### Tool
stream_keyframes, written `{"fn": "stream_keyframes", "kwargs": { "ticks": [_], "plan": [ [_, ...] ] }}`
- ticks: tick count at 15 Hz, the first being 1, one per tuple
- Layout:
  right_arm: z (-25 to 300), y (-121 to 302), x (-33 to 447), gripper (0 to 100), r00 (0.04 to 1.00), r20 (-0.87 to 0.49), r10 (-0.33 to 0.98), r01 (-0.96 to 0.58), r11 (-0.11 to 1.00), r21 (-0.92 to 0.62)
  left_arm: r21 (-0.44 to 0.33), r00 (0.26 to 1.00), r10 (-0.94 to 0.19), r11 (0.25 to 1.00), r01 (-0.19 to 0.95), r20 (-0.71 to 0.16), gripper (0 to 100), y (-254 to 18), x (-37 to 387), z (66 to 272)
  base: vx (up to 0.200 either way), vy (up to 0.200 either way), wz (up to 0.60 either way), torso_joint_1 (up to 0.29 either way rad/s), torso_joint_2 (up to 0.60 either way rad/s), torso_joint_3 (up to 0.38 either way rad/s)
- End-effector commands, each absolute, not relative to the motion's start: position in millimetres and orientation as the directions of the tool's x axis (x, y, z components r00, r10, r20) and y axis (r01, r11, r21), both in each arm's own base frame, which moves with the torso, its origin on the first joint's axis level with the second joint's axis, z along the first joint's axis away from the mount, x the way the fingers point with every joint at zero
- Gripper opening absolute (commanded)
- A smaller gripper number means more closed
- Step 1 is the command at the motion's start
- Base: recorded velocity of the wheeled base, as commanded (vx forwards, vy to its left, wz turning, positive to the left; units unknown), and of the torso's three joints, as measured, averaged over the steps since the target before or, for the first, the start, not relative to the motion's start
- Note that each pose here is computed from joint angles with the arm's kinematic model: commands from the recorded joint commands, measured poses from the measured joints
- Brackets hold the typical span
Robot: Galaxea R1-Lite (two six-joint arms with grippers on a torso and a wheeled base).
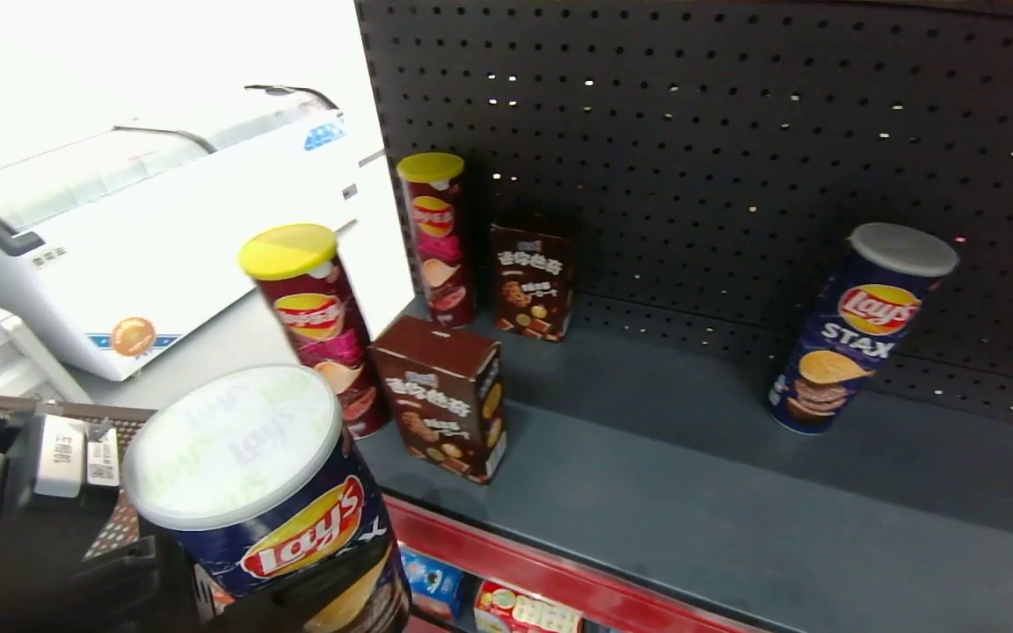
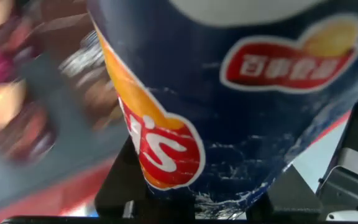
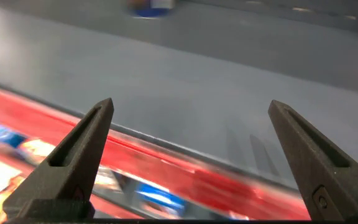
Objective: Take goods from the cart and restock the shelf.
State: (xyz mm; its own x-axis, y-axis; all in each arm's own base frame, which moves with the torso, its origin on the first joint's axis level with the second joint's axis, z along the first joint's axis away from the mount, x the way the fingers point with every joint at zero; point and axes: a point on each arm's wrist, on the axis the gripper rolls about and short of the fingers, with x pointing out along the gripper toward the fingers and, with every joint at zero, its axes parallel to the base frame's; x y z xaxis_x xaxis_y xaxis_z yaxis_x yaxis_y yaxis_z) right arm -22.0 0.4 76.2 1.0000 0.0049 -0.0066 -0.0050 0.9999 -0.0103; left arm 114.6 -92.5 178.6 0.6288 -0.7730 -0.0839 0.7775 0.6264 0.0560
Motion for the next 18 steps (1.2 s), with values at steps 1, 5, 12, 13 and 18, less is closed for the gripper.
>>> {"fn": "stream_keyframes", "kwargs": {
  "ticks": [1,5,12,13,18],
  "plan": [
    [76.2,0.4,-21.9,100,1.000,-0.008,0.005,-0.005,1.000,-0.011,0.057,0.626,-0.776,0.623,0.780,-0.079,0,-92.8,114.0,179.7,0.000,0.000,-0.60,-0.002,-0.01,0.002],
    [76.2,0.4,-21.9,100,1.000,-0.008,0.005,-0.005,1.000,-0.011,0.051,0.603,-0.794,0.601,0.798,-0.081,0,-92.7,114.8,179.5,0.000,0.000,-0.60,0.001,0.00,0.006],
    [76.2,0.4,-21.9,100,1.000,-0.008,0.005,-0.005,1.000,-0.011,0.050,0.600,-0.796,0.598,0.800,-0.079,0,-92.0,114.4,179.5,0.000,0.000,0.00,0.000,0.00,0.000],
    [76.2,0.4,-21.9,100,1.000,-0.008,0.005,-0.005,1.000,-0.011,0.050,0.597,-0.799,0.595,0.802,-0.078,0,-92.1,114.4,179.9,0.000,0.000,0.00,0.000,0.00,0.000],
    [76.1,0.5,-21.9,100,1.000,-0.009,0.008,-0.008,1.000,-0.014,0.057,0.559,-0.827,0.556,0.829,-0.059,0,-93.9,114.7,185.6,0.000,0.000,0.00,0.000,0.00,0.000]
  ]
}}
